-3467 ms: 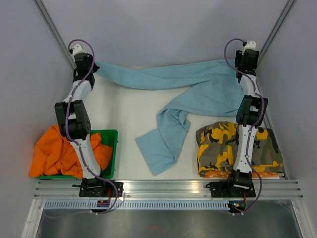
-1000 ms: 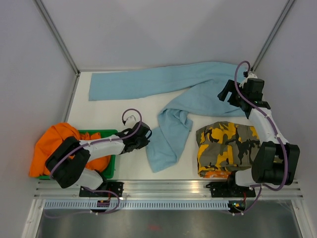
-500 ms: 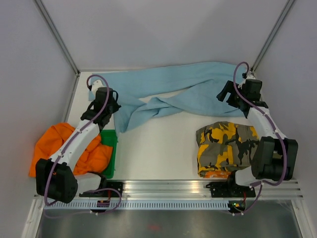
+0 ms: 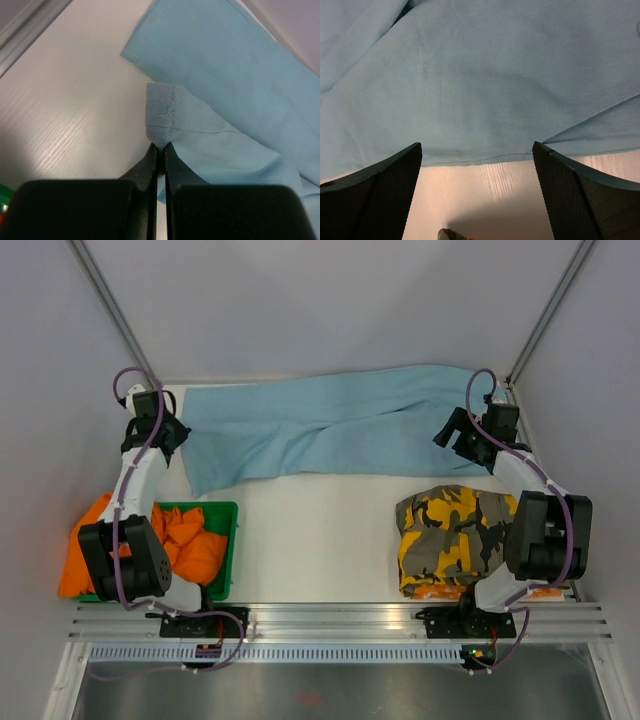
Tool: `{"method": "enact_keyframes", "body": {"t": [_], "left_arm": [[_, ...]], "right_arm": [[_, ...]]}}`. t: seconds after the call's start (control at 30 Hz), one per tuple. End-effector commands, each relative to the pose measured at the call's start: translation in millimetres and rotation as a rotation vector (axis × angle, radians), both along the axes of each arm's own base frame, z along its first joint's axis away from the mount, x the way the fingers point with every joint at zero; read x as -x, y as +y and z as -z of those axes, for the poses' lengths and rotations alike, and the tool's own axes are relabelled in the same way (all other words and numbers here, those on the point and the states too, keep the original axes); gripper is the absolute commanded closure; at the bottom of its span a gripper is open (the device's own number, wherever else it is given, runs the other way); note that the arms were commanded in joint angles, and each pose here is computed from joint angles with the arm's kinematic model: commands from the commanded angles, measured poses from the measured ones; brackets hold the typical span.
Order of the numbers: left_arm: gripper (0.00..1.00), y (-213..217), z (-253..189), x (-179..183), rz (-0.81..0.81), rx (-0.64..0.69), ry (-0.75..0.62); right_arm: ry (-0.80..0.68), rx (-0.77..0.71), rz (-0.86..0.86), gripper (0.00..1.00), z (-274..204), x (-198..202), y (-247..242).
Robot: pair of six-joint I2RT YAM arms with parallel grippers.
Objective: Fold and stack the trousers
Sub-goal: Flatten the trousers out
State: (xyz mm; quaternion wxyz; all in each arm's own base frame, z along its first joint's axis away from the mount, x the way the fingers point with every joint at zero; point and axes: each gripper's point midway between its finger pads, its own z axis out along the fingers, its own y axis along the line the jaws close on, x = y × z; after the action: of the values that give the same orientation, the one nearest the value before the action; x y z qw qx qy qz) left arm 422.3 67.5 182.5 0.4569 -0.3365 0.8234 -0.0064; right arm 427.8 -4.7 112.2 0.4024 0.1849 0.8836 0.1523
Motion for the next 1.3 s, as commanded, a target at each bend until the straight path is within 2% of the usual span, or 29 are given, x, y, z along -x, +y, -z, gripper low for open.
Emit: {"method": "enact_keyframes", "body": {"t": [0.0, 0.17, 0.33, 0.53, 0.67, 0.77, 0.8, 0.87, 1.03, 1.07, 1.13, 1.27], "left_arm": [[0.98, 30.4, -1.3, 8.1, -0.011, 0.019, 0.048], [0.98, 53.9, 8.5, 14.6, -0.002, 0.01, 0.089], [0.98, 75.4, 30.3, 25.0, 0.026, -0.012, 0.262], [0.98, 95.0, 28.2, 12.3, 0.04, -0.048, 0.273], [0.98, 104.7, 27.9, -3.4, 0.037, -0.079, 0.236], [0.98, 117.5, 32.6, -16.0, 0.024, -0.126, 0.242], [0.98, 121.0, 46.7, -17.8, 0.03, -0.13, 0.283], [0.98, 129.2, 42.0, -27.2, 0.015, -0.144, 0.296], [0.98, 123.8, 71.0, -37.6, 0.052, -0.089, 0.328], [0.98, 121.8, 75.8, -38.4, 0.058, -0.076, 0.332], [0.98, 119.4, 87.3, -39.6, 0.065, -0.053, 0.346], [0.98, 118.1, 103.0, -35.5, 0.038, -0.023, 0.383]], "right_arm": [[-0.038, 0.028, 0.004, 0.02, -8.5, -14.7, -4.2], [-0.015, 0.042, 0.005, 0.02, -0.8, -15.7, -6.9], [0.047, 0.159, 0.067, 0.02, 4.5, -19.0, -31.8], [0.052, 0.238, 0.068, 0.1, 7.4, -43.9, -47.5], [0.136, 0.277, 0.075, 0.11, 38.6, -54.4, -57.2], [0.197, 0.27, 0.06, 0.2, 62.3, -50.6, -56.6], [0.209, 0.266, 0.057, 0.21, 67.8, -48.6, -55.7], [0.241, 0.257, 0.056, 0.23, 81.2, -41.3, -53.7], [0.304, 0.272, 0.054, 0.3, 102.2, -23.4, -55.1], [0.319, 0.28, 0.049, 0.35, 104.8, -19.8, -56.5], [0.358, 0.29, 0.051, 0.39, 112.5, -8.8, -57.4], [0.403, 0.265, 0.059, 0.56, 122.0, 13.8, -52.3]]}}
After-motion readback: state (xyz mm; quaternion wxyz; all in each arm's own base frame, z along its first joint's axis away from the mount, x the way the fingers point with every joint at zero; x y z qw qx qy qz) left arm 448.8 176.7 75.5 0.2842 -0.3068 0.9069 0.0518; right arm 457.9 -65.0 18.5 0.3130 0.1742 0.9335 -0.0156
